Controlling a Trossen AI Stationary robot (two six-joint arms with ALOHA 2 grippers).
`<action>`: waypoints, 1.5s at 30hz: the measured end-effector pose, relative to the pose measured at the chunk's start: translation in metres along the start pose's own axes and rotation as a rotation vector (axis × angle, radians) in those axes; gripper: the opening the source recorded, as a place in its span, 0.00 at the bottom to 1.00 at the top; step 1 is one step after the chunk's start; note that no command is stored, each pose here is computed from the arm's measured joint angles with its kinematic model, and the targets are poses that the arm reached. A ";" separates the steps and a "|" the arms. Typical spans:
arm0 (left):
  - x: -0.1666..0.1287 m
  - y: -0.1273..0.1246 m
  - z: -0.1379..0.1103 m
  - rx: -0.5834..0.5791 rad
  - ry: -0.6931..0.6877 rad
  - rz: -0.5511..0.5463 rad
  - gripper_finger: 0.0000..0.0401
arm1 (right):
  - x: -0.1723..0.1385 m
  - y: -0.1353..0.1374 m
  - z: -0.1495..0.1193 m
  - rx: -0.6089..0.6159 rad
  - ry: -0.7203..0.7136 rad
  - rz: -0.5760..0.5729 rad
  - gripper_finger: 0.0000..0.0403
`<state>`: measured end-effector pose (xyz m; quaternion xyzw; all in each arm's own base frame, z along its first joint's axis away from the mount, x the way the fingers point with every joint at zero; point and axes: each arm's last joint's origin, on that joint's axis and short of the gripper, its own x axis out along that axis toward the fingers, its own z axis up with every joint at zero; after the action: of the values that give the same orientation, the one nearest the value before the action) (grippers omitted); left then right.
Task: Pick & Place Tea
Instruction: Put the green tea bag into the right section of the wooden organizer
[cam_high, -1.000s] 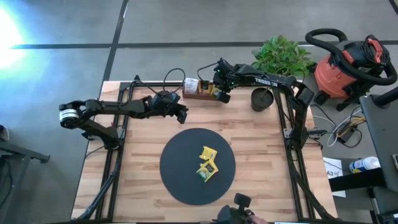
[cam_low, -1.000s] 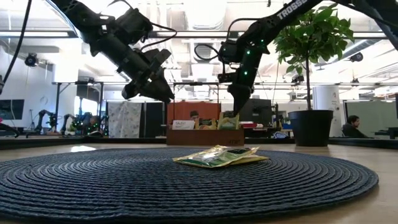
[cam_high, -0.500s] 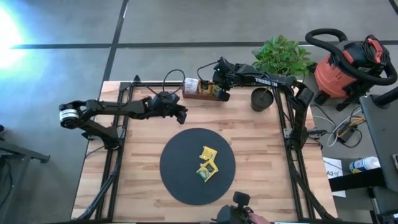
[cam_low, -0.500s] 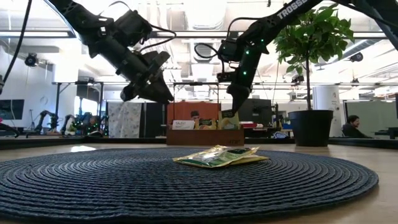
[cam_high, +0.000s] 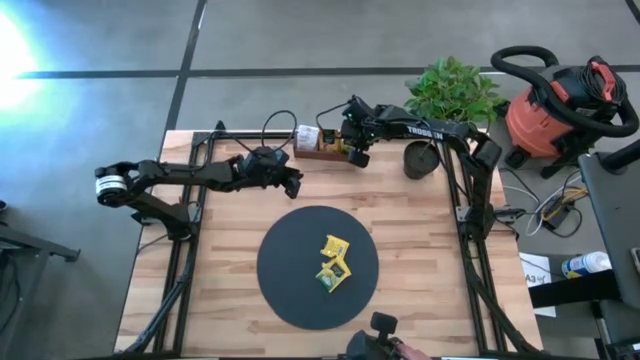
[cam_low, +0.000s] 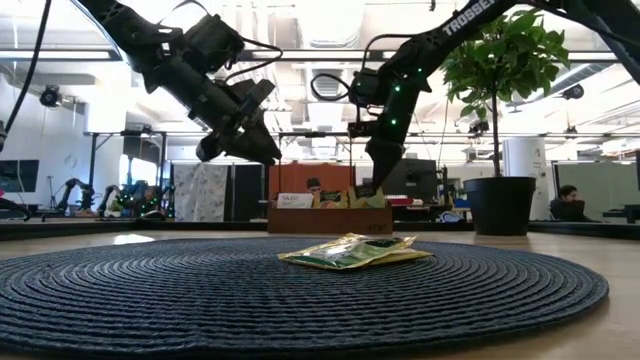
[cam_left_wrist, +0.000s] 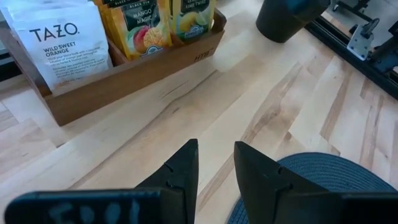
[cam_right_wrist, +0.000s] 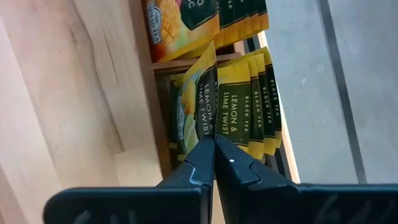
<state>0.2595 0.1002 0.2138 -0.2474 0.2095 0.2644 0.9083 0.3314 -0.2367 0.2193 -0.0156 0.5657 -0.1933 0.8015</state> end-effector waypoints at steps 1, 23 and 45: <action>0.000 0.000 0.000 0.000 0.000 0.000 0.24 | 0.000 0.000 0.000 0.000 0.001 0.000 0.02; 0.000 0.000 0.000 -0.013 0.002 0.001 0.24 | 0.006 0.005 -0.012 0.152 0.061 0.018 0.30; -0.001 -0.009 -0.006 0.108 0.103 -0.231 0.24 | -0.077 0.129 0.005 0.215 -0.025 0.363 0.32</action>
<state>0.2627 0.0897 0.2132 -0.2337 0.2399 0.1336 0.9327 0.3514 -0.0927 0.2591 0.1695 0.5252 -0.1048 0.8273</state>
